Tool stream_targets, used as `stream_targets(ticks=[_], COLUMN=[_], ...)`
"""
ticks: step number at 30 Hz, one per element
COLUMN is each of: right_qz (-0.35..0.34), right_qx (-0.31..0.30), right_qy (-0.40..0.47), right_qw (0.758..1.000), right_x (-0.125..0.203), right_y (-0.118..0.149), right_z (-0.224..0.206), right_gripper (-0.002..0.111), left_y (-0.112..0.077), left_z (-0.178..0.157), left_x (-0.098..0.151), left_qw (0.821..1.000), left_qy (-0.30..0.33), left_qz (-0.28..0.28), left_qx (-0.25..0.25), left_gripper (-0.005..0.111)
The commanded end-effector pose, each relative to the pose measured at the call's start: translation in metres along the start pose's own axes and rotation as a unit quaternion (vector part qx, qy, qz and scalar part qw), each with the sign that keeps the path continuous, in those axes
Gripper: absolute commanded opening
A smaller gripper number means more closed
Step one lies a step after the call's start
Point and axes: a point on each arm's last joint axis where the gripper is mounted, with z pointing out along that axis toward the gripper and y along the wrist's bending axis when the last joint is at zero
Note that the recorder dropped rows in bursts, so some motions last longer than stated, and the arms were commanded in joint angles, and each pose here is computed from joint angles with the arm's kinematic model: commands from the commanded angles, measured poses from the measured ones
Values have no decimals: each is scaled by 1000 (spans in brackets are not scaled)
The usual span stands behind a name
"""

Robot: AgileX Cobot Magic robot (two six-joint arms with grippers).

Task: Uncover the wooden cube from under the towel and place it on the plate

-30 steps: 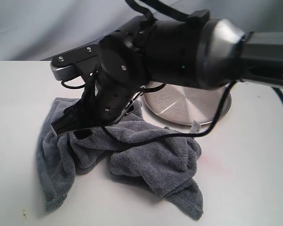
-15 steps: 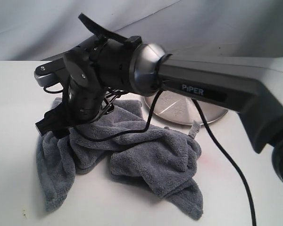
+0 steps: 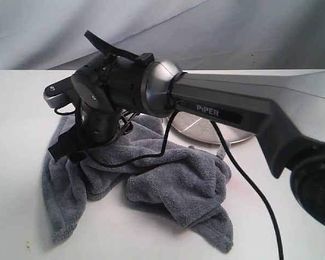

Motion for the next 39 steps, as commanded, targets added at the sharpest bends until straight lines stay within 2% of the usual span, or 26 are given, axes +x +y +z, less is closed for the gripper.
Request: stream_targets(ticks=[1, 9, 23, 28, 39], right_qz=[-9, -7, -8, -17, -2], right_qx=[20, 35, 36, 48, 40], right_qy=[10, 35, 34, 15, -47], right_qw=[1000, 999, 999, 999, 998], right_x=[2, 8, 8, 2, -14], right_y=[-4, -6, -6, -9, -12], right_z=[8, 19, 16, 1, -58], right_gripper=[71, 68, 1, 0, 0], left_y=[0, 0, 0, 0, 0], left_z=[0, 0, 0, 0, 0], left_x=[1, 1, 1, 1, 1], left_qw=[1000, 1000, 1000, 1000, 1000], left_qy=[-1, -1, -1, -1, -1], left_qz=[-2, -2, -2, -2, -2], left_qx=[2, 2, 2, 2, 2], left_gripper=[0, 0, 0, 0, 0])
